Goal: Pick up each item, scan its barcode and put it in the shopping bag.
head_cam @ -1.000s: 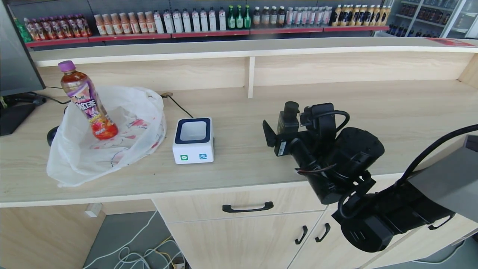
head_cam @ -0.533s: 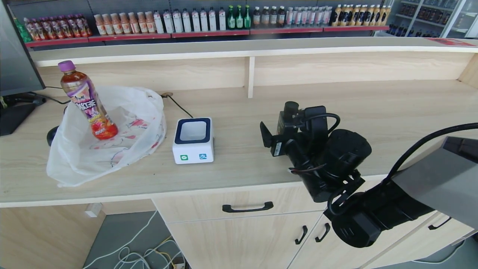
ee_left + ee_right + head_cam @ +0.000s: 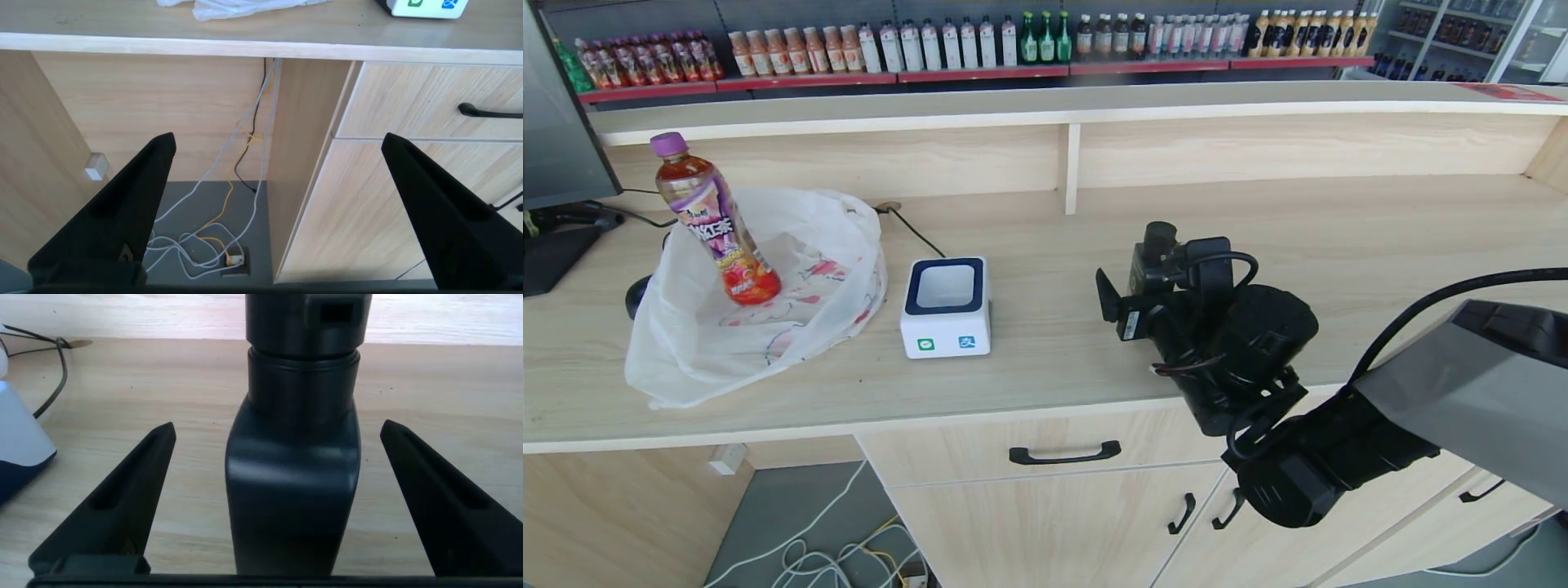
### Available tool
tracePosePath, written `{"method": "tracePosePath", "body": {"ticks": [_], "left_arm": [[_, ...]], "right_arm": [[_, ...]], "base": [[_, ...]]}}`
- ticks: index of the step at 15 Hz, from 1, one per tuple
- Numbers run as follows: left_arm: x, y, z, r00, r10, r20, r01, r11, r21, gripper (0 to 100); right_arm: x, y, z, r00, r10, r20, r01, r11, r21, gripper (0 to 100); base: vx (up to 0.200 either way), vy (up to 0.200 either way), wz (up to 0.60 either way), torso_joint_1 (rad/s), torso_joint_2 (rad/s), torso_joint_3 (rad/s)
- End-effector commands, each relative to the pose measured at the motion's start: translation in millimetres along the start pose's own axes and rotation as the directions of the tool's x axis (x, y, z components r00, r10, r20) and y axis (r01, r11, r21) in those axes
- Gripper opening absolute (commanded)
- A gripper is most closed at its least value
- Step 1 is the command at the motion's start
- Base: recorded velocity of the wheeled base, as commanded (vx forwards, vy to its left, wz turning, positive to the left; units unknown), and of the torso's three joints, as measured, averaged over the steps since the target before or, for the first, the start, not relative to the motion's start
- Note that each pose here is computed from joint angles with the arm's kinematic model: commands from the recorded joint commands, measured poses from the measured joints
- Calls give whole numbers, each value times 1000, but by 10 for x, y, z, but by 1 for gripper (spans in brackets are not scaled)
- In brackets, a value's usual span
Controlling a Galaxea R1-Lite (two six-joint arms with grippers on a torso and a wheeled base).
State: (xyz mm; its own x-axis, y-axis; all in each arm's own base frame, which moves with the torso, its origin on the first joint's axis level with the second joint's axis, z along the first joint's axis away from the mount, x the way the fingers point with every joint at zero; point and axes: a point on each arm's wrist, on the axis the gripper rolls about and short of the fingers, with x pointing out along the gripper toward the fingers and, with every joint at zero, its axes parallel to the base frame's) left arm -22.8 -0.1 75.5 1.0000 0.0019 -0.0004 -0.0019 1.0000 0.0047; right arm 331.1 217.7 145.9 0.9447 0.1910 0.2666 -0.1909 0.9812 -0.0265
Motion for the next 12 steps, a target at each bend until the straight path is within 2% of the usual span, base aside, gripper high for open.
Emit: {"method": "tracePosePath", "body": {"ticks": [1, 11, 12], "left_arm": [[0, 0, 1, 1000, 1, 2, -1, 1000, 0, 100], [0, 0, 0, 1000, 0, 0, 0, 1000, 0, 100], [0, 0, 0, 1000, 1, 0, -1, 1000, 0, 100]], "right_arm": [[17, 12, -43, 1000, 1, -5, -1, 1000, -2, 100], [24, 20, -82, 1000, 2, -12, -1, 1000, 7, 100], [24, 21, -89, 1000, 0, -13, 0, 1000, 19, 0]], "base": [[0, 0, 0, 0, 0, 0], [0, 0, 0, 0, 0, 0], [0, 0, 0, 0, 0, 0]]}}
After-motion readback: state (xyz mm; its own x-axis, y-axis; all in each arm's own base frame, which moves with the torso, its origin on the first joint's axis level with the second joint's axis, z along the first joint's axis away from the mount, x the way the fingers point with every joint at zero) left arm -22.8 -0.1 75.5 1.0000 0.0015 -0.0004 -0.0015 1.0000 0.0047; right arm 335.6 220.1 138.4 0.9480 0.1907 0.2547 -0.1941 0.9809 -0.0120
